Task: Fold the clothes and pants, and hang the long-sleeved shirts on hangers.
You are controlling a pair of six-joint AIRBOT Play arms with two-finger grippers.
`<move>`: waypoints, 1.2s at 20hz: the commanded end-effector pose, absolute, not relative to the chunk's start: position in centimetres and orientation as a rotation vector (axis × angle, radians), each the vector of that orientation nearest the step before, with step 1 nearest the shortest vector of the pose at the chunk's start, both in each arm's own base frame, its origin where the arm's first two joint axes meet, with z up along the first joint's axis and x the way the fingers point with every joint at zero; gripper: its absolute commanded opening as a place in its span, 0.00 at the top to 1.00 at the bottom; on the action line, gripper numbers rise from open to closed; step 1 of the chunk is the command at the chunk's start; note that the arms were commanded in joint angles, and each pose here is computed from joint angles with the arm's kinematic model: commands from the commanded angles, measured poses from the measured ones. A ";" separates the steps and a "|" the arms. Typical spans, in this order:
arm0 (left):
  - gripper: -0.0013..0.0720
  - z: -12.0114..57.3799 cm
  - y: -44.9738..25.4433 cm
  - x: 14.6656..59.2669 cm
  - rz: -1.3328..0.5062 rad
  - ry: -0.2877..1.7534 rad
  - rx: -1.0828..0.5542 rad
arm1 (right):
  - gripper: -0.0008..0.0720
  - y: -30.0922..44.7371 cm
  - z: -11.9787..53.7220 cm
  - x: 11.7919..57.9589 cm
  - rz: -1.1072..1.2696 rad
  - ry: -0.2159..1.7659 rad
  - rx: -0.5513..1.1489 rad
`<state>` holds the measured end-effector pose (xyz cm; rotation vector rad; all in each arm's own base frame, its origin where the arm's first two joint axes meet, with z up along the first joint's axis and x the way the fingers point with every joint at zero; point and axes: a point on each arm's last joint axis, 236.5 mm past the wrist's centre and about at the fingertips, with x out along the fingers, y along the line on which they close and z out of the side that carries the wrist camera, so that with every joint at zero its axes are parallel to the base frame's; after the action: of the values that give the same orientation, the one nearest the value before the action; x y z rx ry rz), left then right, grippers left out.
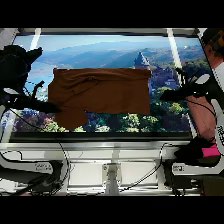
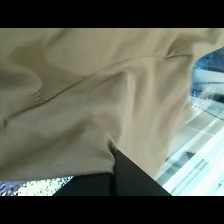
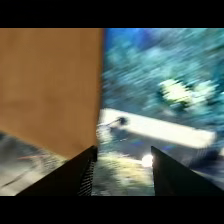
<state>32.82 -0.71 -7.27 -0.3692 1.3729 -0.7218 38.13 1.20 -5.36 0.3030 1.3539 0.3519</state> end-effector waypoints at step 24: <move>0.96 -3.9 -1.8 34.6 -0.733 1.244 -0.392 | 0.88 9.3 -11.5 34.2 0.376 1.383 0.764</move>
<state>34.29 -1.52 -4.30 -0.3743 1.2636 -0.7276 33.62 8.39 -11.76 0.7583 1.4099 0.3537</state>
